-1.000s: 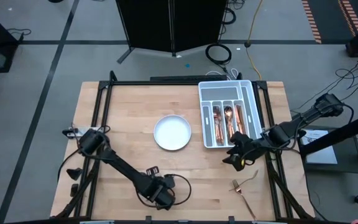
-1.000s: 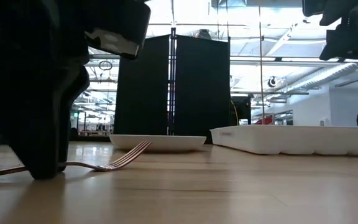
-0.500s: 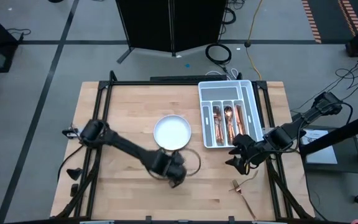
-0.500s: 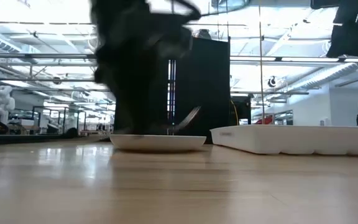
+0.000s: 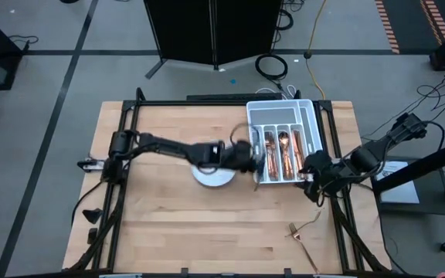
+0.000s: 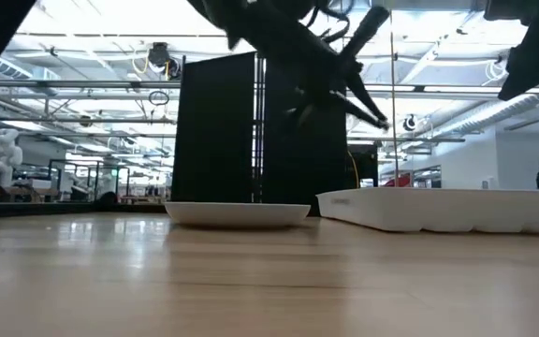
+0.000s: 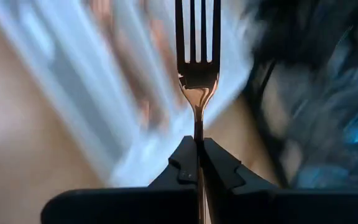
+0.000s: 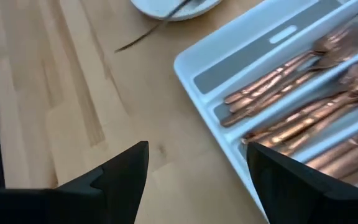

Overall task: Sort silverware
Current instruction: Put the top left fork in the silverware tray

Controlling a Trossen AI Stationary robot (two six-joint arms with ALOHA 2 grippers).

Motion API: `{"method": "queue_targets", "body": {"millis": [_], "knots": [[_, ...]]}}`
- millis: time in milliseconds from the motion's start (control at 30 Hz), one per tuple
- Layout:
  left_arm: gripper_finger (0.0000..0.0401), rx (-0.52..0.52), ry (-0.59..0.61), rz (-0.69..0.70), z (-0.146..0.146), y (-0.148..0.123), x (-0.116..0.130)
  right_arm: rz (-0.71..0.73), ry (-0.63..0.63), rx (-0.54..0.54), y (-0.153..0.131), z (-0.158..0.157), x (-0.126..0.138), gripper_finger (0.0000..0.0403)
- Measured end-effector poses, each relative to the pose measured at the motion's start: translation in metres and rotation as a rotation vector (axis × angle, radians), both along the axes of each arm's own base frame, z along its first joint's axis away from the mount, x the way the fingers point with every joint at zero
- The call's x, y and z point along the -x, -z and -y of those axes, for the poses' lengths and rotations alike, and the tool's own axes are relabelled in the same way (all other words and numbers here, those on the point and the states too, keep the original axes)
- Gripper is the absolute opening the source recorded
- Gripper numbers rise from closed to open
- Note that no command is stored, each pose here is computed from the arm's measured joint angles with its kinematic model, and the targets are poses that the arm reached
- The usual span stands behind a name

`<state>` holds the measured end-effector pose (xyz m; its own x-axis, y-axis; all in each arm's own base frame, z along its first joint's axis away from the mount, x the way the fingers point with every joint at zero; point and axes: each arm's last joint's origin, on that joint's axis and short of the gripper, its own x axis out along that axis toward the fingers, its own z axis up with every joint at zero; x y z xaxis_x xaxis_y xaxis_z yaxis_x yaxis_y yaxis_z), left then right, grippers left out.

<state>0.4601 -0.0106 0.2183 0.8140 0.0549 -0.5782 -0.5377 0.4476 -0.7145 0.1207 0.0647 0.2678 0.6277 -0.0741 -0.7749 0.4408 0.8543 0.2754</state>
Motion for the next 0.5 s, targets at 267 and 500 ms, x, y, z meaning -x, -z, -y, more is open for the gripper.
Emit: {"method": "queue_targets", "body": {"millis": [267,500], "knots": [[0.0000,0.093,-0.236,0.118,-0.073,0.018,-0.026,0.016,0.025,-0.010,-0.006,0.015,0.019,0.0263],[0.0000,0.163,-0.185,0.141,-0.094,0.036,-0.060,0.011,0.050,-0.032,-0.007,0.021,0.027,0.0263]]}}
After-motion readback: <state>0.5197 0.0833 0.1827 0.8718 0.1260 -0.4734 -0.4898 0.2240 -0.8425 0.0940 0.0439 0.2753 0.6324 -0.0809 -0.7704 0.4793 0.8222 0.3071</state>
